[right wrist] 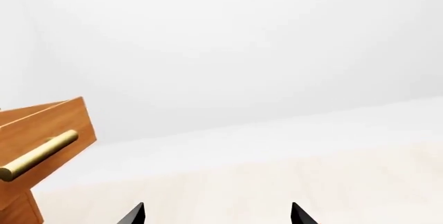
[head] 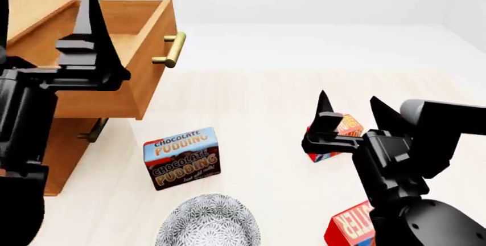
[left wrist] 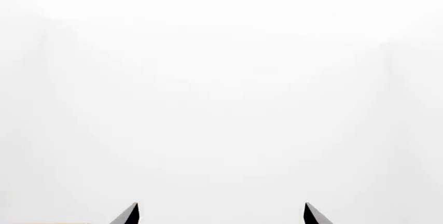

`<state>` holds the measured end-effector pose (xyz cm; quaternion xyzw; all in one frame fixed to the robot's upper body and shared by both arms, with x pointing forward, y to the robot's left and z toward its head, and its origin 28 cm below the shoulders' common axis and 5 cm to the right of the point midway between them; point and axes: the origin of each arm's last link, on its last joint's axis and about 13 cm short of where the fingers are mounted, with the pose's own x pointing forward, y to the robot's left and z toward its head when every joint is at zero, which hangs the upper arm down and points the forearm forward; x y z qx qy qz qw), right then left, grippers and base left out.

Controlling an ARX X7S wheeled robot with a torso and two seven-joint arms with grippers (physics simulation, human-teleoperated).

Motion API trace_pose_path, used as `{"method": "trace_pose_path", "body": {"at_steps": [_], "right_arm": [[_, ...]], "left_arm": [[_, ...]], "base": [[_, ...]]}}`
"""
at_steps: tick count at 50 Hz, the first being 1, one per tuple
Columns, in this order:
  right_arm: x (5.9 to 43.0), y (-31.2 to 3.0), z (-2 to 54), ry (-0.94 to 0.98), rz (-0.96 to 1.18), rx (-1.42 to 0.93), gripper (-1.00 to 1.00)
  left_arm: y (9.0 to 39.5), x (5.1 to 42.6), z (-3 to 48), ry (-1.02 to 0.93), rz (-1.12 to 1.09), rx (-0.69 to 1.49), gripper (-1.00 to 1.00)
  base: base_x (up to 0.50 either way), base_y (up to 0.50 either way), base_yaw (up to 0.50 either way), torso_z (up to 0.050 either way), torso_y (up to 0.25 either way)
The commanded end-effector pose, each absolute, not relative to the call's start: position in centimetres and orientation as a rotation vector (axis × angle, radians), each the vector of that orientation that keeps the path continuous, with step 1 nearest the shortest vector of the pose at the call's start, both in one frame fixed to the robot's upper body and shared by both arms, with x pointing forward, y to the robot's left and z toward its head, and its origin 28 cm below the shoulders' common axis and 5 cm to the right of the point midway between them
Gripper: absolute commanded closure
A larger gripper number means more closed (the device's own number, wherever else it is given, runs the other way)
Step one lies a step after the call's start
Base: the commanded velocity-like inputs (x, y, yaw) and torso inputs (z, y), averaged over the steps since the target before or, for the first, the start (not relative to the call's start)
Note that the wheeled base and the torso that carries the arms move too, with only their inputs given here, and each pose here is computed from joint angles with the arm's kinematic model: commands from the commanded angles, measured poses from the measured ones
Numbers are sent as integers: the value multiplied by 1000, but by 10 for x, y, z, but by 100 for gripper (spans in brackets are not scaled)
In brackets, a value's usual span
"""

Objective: Put the butter at the front in the top drawer of the cabinet and close it.

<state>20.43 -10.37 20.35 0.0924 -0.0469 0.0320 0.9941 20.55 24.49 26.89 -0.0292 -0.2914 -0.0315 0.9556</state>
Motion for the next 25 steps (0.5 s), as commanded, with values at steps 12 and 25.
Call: {"method": "trace_pose_path", "body": {"at_steps": [12,25], "right_arm": [[212,-106,217,-60,-7,170,-100],[232,-111,254,42,-107,189,-100]], "left_arm": [[237,127,211,-915,-94,-58,-100],[239,133,196,-945,-99,-30,-100]], "base": [[0,0,0,0,0],[0,0,0,0,0]]}}
